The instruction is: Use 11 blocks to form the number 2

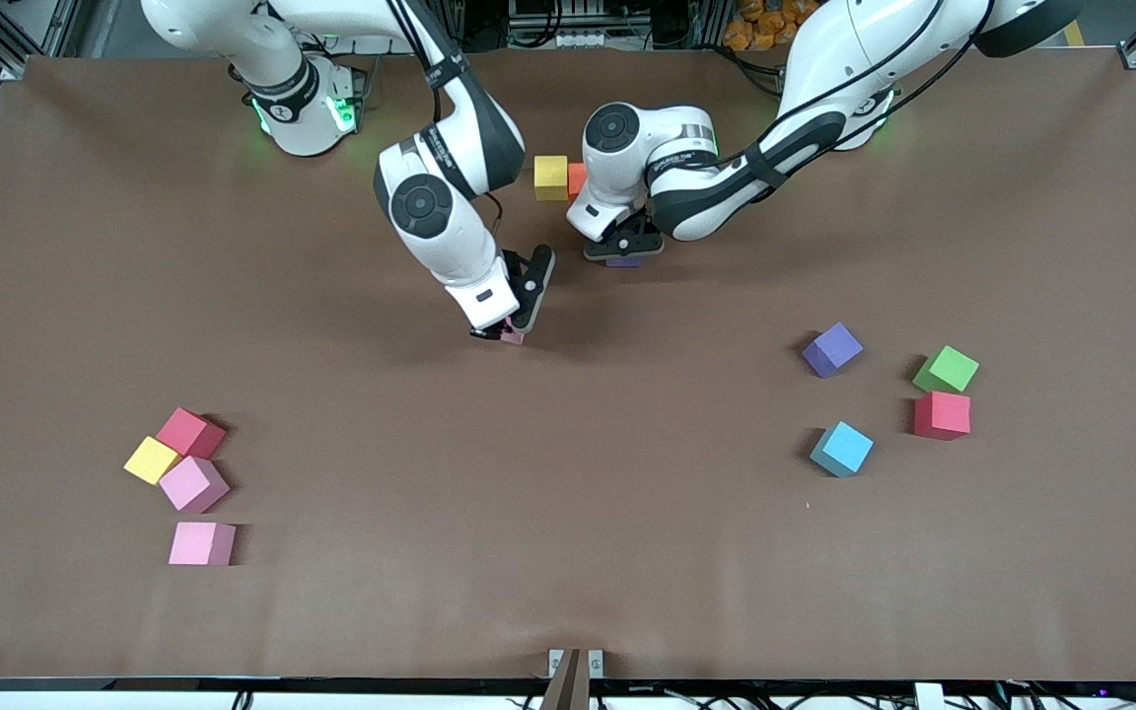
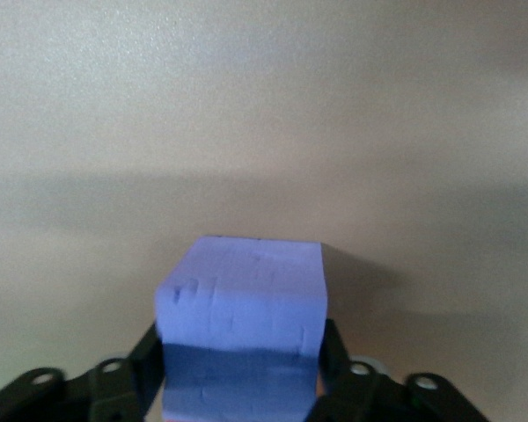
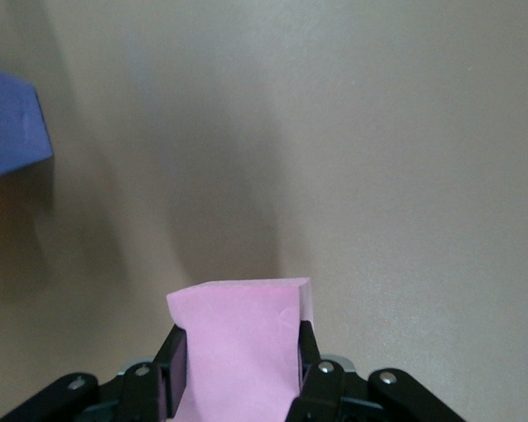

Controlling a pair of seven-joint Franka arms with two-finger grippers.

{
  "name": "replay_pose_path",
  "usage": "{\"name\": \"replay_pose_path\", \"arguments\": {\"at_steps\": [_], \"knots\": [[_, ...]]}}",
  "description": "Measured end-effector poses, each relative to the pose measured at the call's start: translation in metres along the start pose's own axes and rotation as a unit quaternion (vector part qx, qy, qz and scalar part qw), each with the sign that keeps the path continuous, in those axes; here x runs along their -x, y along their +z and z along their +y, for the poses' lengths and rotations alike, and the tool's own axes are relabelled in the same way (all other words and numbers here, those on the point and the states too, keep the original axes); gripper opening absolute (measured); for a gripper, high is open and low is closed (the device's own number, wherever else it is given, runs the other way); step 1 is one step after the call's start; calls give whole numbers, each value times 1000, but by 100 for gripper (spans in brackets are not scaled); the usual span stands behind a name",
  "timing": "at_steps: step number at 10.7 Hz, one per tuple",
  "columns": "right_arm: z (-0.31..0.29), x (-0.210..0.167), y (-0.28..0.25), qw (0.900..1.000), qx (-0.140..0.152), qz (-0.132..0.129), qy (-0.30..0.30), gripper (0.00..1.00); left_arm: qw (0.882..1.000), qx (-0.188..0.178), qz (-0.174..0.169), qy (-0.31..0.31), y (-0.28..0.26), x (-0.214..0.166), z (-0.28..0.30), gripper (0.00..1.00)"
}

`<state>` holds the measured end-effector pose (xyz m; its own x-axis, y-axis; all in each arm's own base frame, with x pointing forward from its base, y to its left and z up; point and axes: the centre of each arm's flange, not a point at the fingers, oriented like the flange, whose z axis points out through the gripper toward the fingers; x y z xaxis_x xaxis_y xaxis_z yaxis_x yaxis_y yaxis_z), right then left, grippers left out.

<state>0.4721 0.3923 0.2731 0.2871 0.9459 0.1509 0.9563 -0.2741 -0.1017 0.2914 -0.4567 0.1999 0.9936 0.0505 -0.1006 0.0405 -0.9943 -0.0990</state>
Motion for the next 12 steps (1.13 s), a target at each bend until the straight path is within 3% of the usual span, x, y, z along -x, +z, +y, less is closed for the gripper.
{"name": "replay_pose_path", "arguments": {"at_steps": [1, 2, 7, 12], "knots": [[-1, 4, 4, 1000, -1, -1, -6, 52, 1000, 0, 0, -5, 0, 1, 1, 94], [-2, 4, 4, 1000, -2, -1, -10, 52, 1000, 0, 1, -11, -1, 1, 1, 100], [-38, -16, 10, 998, -33, 21, -47, 52, 996, -11, 51, -68, -38, -26, -16, 100], [-75, -30, 23, 991, -67, 37, -112, 52, 983, 26, 68, -171, -114, -126, -104, 100]]}}
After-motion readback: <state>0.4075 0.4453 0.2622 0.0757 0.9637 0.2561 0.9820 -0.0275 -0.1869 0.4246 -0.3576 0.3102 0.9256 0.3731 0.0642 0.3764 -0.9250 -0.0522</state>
